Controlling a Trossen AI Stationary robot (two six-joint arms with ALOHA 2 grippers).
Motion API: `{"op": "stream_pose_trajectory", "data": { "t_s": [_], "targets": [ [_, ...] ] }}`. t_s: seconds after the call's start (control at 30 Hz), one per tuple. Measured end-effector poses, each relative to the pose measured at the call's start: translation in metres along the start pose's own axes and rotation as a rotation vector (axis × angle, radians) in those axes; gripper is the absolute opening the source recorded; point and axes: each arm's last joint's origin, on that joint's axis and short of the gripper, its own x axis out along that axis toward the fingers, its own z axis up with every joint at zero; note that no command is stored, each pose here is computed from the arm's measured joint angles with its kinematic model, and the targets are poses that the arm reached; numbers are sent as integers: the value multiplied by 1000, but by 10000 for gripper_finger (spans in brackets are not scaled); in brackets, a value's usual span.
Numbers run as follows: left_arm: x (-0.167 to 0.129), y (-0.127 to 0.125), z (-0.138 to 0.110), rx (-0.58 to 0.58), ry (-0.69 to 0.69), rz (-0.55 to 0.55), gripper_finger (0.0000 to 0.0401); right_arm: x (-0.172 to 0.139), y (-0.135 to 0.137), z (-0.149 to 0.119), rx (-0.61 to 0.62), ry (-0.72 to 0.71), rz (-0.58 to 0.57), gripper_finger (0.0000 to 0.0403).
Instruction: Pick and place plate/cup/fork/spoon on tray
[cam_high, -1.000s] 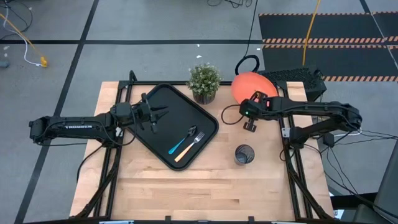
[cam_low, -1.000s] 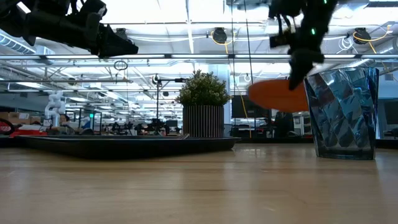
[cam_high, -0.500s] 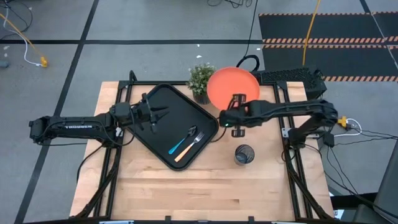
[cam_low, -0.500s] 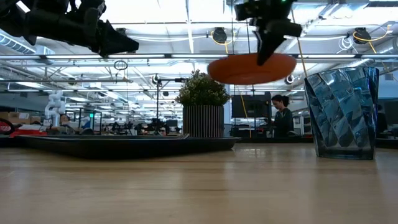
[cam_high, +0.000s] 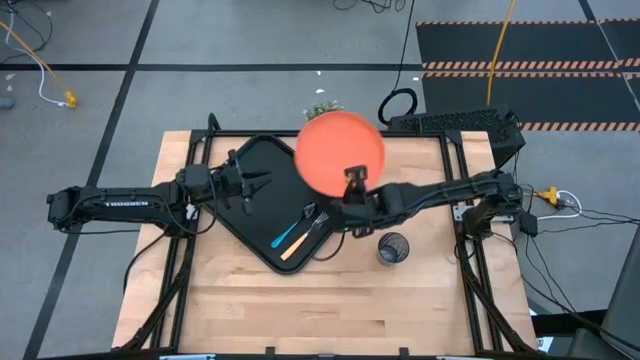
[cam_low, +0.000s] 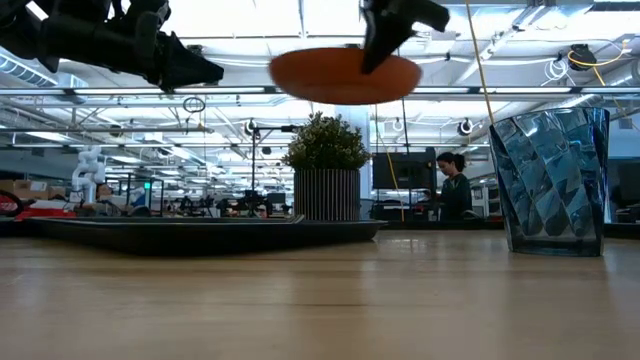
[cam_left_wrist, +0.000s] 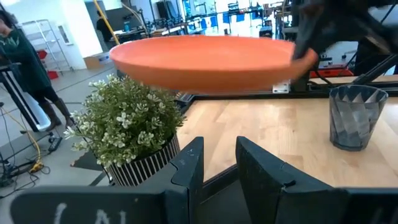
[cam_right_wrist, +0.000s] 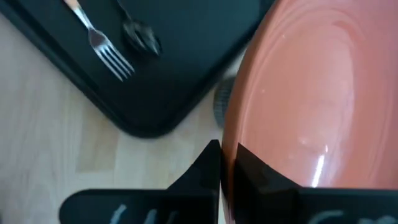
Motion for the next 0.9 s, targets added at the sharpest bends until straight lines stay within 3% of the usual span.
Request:
{"op": "stream_pose_trajectory", "data": {
  "t_s": [0.2,0.33,0.5,0.9],
  "targets": [
    [-2,-3,9,0,-86,-20,97,17,13,24,-36,-104,94,0],
    [-6,-5,12,10,-111,-34,97,26,19,30,-99,-107,110,0],
    [-15,-5,18,2,-155,-39,97,34,21,34,-89,-152,218,0],
    [-25,-2,22,-8,-173,-12,97,62,26,52,-121,-256,281,0]
  ]
}}
